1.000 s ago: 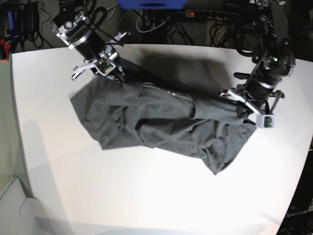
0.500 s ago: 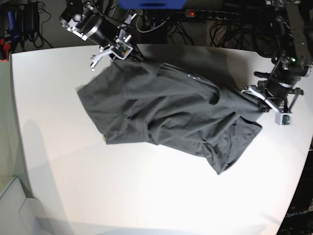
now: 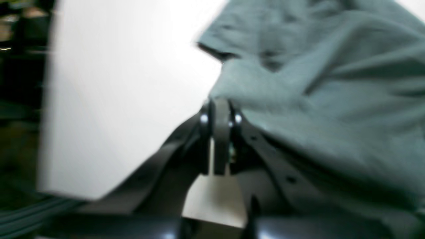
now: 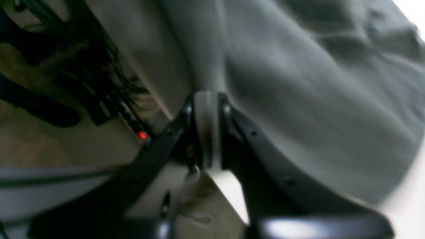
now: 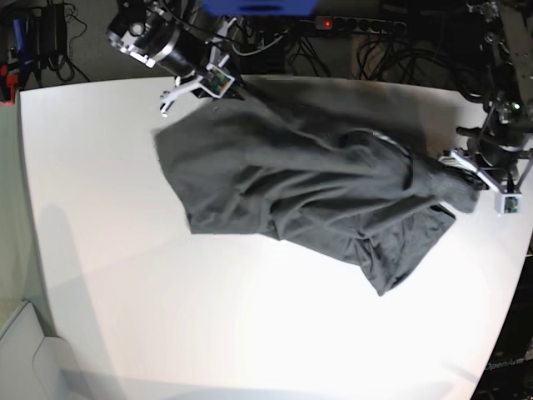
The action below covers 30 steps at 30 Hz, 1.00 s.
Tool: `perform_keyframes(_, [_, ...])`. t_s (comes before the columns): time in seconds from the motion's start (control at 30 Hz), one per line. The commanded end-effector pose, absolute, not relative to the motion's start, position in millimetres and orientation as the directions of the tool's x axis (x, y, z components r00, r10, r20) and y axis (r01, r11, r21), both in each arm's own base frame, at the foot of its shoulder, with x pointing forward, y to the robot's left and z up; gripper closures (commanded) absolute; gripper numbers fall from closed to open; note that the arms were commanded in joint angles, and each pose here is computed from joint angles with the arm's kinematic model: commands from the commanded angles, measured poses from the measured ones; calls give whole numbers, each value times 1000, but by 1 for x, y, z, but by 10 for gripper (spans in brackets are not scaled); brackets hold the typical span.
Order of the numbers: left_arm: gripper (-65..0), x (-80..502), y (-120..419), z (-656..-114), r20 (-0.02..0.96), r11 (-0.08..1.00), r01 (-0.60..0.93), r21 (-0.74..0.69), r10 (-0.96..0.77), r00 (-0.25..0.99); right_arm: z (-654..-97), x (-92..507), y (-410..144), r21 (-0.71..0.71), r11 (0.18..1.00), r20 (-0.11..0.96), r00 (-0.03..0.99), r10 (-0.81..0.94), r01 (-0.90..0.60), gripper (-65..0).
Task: Layout the t-shirt on the table in an organized manner, then fold the t-shirt properly
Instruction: 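Lower the folded t-shirt with both grippers and release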
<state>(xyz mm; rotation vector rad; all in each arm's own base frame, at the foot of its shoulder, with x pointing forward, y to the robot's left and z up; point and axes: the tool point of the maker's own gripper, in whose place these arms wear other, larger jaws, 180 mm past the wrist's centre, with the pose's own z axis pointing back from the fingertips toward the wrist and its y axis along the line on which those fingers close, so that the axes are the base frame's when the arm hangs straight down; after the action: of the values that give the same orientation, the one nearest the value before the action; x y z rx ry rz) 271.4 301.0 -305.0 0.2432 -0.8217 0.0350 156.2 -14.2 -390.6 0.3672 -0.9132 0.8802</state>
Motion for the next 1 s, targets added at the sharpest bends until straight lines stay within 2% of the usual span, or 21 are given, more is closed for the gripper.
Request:
perform_keyframes(0.0, [-76,275,309,-295,743,963,-141,230,-80,664,-379,161,-11,-82,613,836,280,472,-786,-107])
perform_keyframes(0.1, [-236,271,321,-298,723,943,-163,292,-106,683,-379,161,-12,-84,612,836,279,473,-786,-197])
perform_keyframes(0.2, [-396,271,326,-296,718,929,-170,327,-128,684,-374,171,-16,-110,619,841,259,475,-777,-244])
perform_keyframes(0.27, [-466,271,327,-294,721,929,-173,328,-128,682,-371,180,-22,-131,631,840,252,480,-765,-248])
perform_keyframes(0.33, [-508,271,326,-292,724,928,-172,330,-132,677,-366,194,-33,-166,651,841,238,485,-741,-248])
perform_keyframes(0.47, [-519,278,321,-289,741,935,-177,309,-119,661,-356,222,-50,-228,678,839,213,501,-699,-252])
perform_keyframes(0.67, [-519,296,272,-301,785,972,-183,149,-4,620,-353,263,-75,-323,682,753,258,605,-656,-252])
perform_keyframes(0.87, [-519,307,198,-323,766,997,-54,47,-1,643,-339,295,-88,-392,681,714,262,649,-619,-252])
perform_keyframes(0.97, [-519,305,185,-358,704,999,-23,24,-1,710,-332,306,-92,-415,679,705,257,661,-605,-252])
